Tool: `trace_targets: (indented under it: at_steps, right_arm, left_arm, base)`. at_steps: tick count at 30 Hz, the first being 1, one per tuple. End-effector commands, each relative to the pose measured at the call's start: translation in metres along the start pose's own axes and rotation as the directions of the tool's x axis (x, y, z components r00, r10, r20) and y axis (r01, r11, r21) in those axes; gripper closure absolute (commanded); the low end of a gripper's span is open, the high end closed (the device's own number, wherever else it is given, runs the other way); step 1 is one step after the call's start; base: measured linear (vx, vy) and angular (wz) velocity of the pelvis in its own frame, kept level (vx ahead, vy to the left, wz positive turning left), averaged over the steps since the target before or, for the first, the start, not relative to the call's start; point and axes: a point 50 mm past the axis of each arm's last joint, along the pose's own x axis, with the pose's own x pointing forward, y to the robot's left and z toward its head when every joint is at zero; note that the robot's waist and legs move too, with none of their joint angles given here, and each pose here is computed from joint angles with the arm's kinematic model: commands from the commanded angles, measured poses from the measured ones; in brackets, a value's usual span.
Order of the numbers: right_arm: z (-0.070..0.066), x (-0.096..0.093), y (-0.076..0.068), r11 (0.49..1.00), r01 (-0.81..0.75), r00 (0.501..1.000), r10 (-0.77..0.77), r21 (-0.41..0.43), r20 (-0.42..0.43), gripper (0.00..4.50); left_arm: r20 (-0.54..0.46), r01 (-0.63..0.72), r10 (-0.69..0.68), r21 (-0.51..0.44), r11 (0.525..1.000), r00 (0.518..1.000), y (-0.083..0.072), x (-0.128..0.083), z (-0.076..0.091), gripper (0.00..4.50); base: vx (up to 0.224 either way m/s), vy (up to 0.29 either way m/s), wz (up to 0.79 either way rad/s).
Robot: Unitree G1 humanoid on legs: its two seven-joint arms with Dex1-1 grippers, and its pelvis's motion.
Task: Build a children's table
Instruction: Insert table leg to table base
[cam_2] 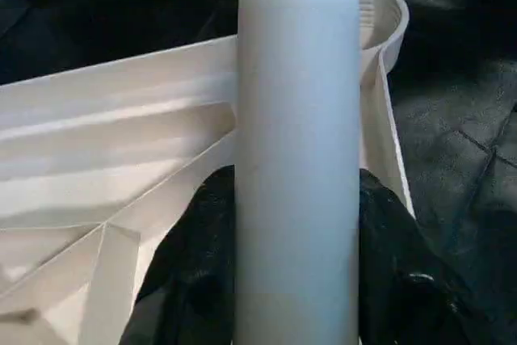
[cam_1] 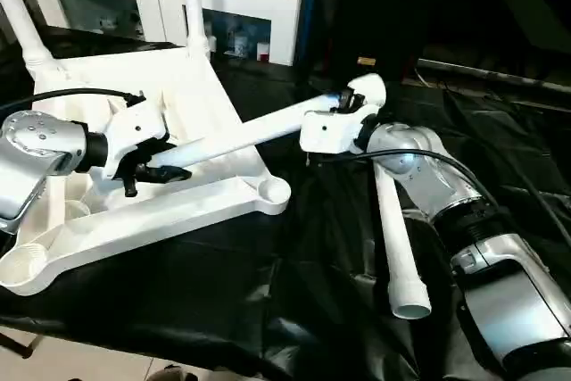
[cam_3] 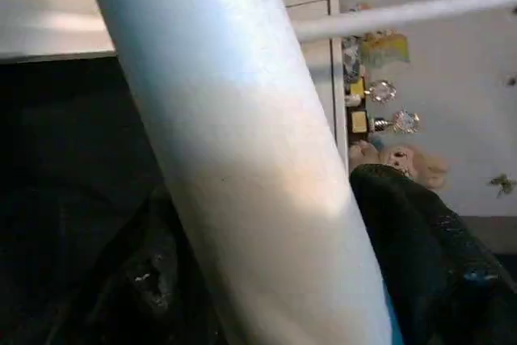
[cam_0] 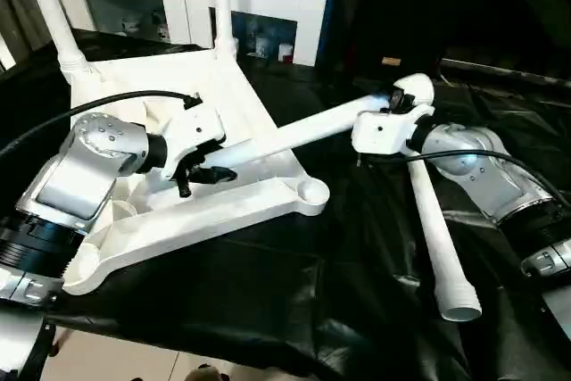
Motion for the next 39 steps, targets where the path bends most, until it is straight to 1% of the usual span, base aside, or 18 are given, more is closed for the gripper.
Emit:
trace_targets:
  at_steps: [1,4,5,16,19,22,23,24,26,28,30,31,33,34,35,36,38,39]
  right_arm:
    - [-0.009,-0.003,0.016,0.997,-0.044,0.998,0.047,0.067,-0.033,1.84]
    - [-0.009,-0.003,0.018,0.995,-0.05,0.998,0.052,0.081,-0.032,1.89]
    - [-0.009,-0.003,0.018,0.995,-0.049,0.998,0.052,0.085,-0.032,1.9]
    - [-0.012,-0.006,0.028,0.989,-0.078,0.996,0.083,0.124,-0.036,2.33]
    - [-0.014,-0.007,0.03,0.985,-0.088,0.995,0.095,0.15,-0.04,2.54]
    - [-0.017,-0.008,0.033,0.976,-0.097,0.993,0.109,0.194,-0.051,2.57]
    - [-0.022,-0.009,0.039,0.968,-0.104,0.988,0.127,0.229,-0.088,2.58]
    - [-0.023,-0.009,0.04,0.967,-0.104,0.988,0.128,0.231,-0.091,2.59]
    - [-0.028,-0.01,0.045,0.953,-0.082,0.983,0.126,0.292,-0.132,2.59]
    - [-0.031,-0.01,0.049,0.928,-0.058,0.981,0.121,0.367,-0.151,2.59]
    - [-0.032,-0.009,0.05,0.901,-0.02,0.982,0.1,0.434,-0.162,2.59]
    - [-0.033,-0.008,0.051,0.839,0.046,0.981,0.066,0.542,-0.184,2.59]
    - [-0.033,-0.007,0.051,0.793,0.08,0.981,0.045,0.604,-0.189,2.59]
    - [-0.028,-0.003,0.05,0.675,0.116,0.986,0.009,0.729,-0.166,2.59]
    - [-0.017,0.003,0.048,0.493,0.103,0.995,-0.039,0.864,-0.096,2.6]
    - [-0.01,0.005,0.046,0.399,0.068,0.997,-0.065,0.914,-0.046,2.6]
    - [0.001,0.007,0.043,0.298,-0.013,0.995,-0.091,0.954,0.042,2.61]
    - [0.003,0.007,0.043,0.283,-0.03,0.994,-0.095,0.959,0.059,2.61]
  left_arm:
    - [0.071,-0.045,0.042,0.036,0.998,0.997,0.006,-0.009,0.015,2.98]
    - [0.074,-0.055,0.052,0.036,0.998,0.996,0.008,-0.01,0.016,2.98]
    - [0.074,-0.06,0.057,0.037,0.998,0.996,0.008,-0.011,0.016,2.42]
    - [0.269,-0.166,0.174,-0.055,0.985,0.947,0.036,-0.047,0.025,1.7]
    - [0.358,-0.241,0.258,-0.094,0.966,0.898,0.046,-0.059,0.028,1.68]
    - [0.473,-0.338,0.388,-0.19,0.922,0.791,0.06,-0.071,0.034,1.68]
    - [0.508,-0.466,0.594,-0.369,0.804,0.623,0.082,-0.088,0.034,1.68]
    - [0.508,-0.473,0.61,-0.384,0.793,0.608,0.084,-0.089,0.034,1.68]
    - [0.407,-0.602,0.783,-0.501,0.623,0.471,0.1,-0.102,0.022,1.68]
    - [0.314,-0.672,0.864,-0.544,0.503,0.393,0.107,-0.108,0.008,1.68]
    - [0.277,-0.692,0.887,-0.555,0.462,0.371,0.109,-0.11,0.002,1.68]
    - [0.236,-0.696,0.899,-0.57,0.436,0.37,0.109,-0.107,-0.006,1.68]
    - [0.223,-0.696,0.899,-0.572,0.434,0.377,0.108,-0.103,-0.01,1.68]
    - [0.215,-0.68,0.888,-0.578,0.451,0.406,0.106,-0.094,-0.013,1.68]
    - [0.22,-0.652,0.862,-0.576,0.493,0.457,0.103,-0.081,-0.014,1.68]
    - [0.233,-0.634,0.844,-0.571,0.521,0.484,0.101,-0.074,-0.012,1.68]
    - [0.269,-0.59,0.8,-0.559,0.583,0.536,0.095,-0.06,-0.007,1.68]
    - [0.277,-0.578,0.789,-0.556,0.597,0.549,0.094,-0.058,-0.006,1.68]
  base:
    - [0.0,0.0,0.0]
    - [0.0,0.0,0.0]
    - [0.0,0.0,0.0]
    - [0.0,0.0,0.0]
    - [0.0,0.0,0.0]
    - [0.0,0.0,0.0]
    - [0.0,0.0,0.0]
    - [0.0,0.0,0.0]
    - [0.0,0.0,0.0]
    - [0.0,0.0,0.0]
    - [0.0,0.0,0.0]
    - [0.0,0.0,0.0]
    - [0.0,0.0,0.0]
    - [0.0,0.0,0.0]
    - [0.0,0.0,0.0]
    - [0.0,0.0,0.0]
    - [0.0,0.0,0.0]
    - [0.0,0.0,0.0]
